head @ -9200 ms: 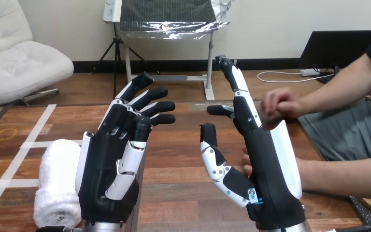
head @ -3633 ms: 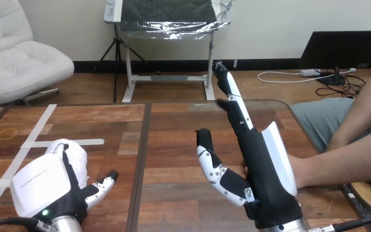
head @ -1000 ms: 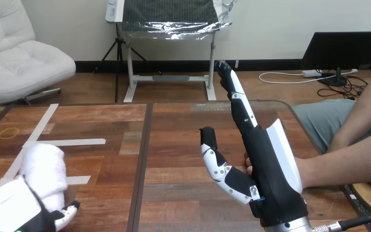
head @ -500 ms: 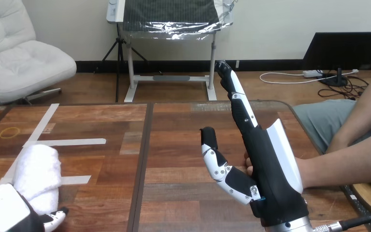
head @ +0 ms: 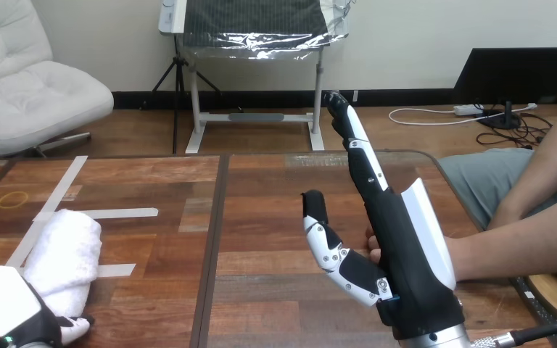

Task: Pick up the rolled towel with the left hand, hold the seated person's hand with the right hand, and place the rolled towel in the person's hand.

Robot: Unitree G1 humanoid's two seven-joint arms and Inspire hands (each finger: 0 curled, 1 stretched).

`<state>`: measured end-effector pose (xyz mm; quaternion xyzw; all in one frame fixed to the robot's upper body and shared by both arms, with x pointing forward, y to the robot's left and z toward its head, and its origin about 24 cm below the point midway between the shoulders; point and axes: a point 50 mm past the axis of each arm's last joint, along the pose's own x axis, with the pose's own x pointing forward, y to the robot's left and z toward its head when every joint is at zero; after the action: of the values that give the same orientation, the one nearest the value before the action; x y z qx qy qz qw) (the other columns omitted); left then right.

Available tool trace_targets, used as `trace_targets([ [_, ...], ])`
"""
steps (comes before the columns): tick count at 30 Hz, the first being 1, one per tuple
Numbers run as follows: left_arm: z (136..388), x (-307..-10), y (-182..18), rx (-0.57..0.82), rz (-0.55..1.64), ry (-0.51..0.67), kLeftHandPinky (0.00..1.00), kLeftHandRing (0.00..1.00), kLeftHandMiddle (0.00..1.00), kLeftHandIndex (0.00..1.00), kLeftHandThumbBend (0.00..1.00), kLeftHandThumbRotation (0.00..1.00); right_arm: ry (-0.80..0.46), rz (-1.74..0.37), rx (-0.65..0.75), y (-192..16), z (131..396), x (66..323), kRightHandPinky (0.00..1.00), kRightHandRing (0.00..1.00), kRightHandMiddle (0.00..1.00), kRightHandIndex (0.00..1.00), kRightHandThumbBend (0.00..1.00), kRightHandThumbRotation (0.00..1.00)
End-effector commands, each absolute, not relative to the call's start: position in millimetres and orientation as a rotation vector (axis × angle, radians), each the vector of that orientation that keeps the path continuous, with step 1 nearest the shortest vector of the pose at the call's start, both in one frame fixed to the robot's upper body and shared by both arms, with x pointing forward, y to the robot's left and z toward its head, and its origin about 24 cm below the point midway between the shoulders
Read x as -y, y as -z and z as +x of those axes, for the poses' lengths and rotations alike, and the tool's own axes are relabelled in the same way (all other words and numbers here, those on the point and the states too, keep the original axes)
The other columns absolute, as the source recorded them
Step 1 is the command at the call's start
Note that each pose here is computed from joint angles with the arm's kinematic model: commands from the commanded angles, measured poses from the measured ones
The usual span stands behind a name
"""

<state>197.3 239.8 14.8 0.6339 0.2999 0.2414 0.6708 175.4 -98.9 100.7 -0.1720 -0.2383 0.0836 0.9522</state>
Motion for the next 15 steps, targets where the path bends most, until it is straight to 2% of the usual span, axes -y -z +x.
trace_targets([
  [1,198.1,-242.6,-9.2,-0.675,1.409,-0.549,0.49,0.49,0.52,0.61,0.86,0.10,-0.151,-0.323,0.575,-118.7,178.6,99.3,1.00,1.00,1.00,1.00,0.00,0.00],
  [8,195.9,-242.6,-7.5,-0.602,1.377,-0.589,0.46,0.47,0.50,0.58,0.88,0.02,-0.148,-0.322,0.569,-118.7,178.3,100.2,1.00,1.00,1.00,1.00,0.00,0.00],
  [15,194.8,-243.2,-6.2,-0.531,1.333,-0.613,0.45,0.46,0.49,0.57,0.88,0.00,-0.139,-0.328,0.563,-118.6,178.2,101.1,1.00,0.98,0.97,0.99,0.00,0.00],
])
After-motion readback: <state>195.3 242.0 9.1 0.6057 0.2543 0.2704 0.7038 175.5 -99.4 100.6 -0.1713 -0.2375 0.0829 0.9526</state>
